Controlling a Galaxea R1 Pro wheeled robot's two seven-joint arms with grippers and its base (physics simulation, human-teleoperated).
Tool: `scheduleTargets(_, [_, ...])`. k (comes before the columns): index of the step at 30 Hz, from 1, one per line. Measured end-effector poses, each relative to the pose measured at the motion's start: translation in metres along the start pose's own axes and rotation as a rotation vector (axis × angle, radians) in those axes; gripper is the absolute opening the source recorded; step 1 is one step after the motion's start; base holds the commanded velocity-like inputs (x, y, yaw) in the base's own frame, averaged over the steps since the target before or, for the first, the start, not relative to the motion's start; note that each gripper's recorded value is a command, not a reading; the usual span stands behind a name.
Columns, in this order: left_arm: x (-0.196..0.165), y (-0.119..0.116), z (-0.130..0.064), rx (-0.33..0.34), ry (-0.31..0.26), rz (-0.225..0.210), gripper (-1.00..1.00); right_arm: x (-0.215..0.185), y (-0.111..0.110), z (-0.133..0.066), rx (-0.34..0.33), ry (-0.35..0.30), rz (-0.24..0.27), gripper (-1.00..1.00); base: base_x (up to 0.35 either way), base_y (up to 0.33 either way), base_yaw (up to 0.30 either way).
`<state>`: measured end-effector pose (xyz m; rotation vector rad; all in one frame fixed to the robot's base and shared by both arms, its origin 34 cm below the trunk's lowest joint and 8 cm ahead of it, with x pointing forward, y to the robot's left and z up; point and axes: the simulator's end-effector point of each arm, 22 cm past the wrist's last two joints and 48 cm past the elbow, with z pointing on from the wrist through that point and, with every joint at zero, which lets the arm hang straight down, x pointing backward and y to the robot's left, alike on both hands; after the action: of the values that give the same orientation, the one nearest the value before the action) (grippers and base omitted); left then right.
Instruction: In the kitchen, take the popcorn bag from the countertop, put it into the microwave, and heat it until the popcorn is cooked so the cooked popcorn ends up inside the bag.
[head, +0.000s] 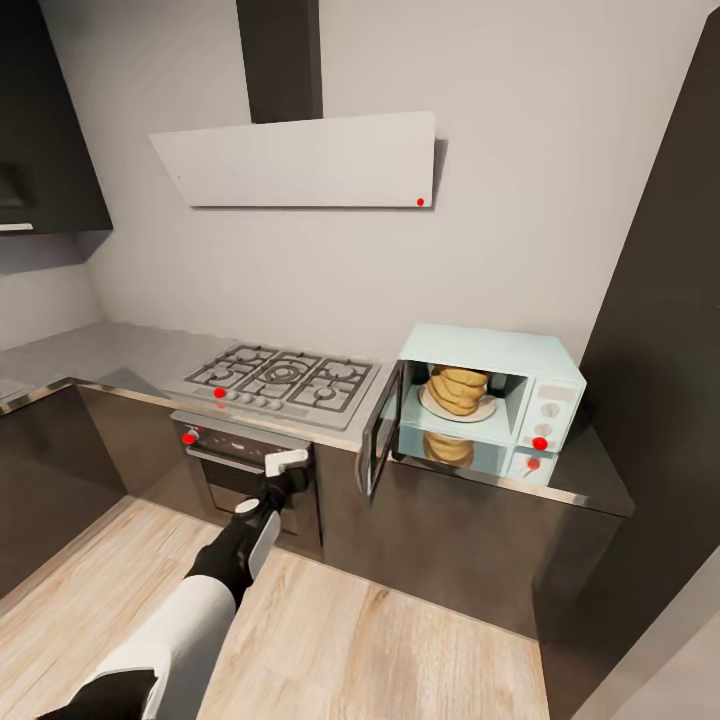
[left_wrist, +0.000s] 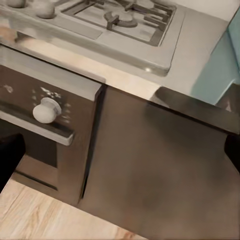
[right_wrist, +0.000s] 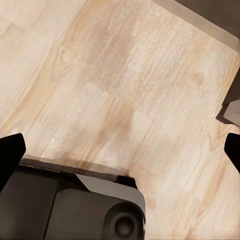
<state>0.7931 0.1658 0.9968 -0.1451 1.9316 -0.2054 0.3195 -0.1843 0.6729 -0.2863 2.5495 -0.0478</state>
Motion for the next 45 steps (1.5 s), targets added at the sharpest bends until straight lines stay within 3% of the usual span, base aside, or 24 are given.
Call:
scheduleTargets(4, [-0.011,0.005,0.003,-0.012,-0.009,0.001,1.00,0.001,0.001,0.000,-0.002,0.002,-0.002,1.00,0.000,0.000,-0.195])
scheduleTargets(8, [-0.007,-0.003,0.006,-0.001,0.023,0.002,1.00,-0.003,0.012,-0.001,-0.017,-0.002,0.001,1.00,0.000,0.000,-0.284])
scheduleTargets(13, [-0.005,-0.006,0.006,0.007,0.032,0.001,1.00,-0.029,0.027,0.005,-0.055,-0.047,-0.048,1.00,0.000,0.000,-0.299])
scheduleTargets(45, [-0.013,-0.009,0.008,0.003,0.020,0.003,1.00,-0.044,0.026,0.010,-0.054,-0.069,-0.047,1.00,0.000,0.000,-0.292])
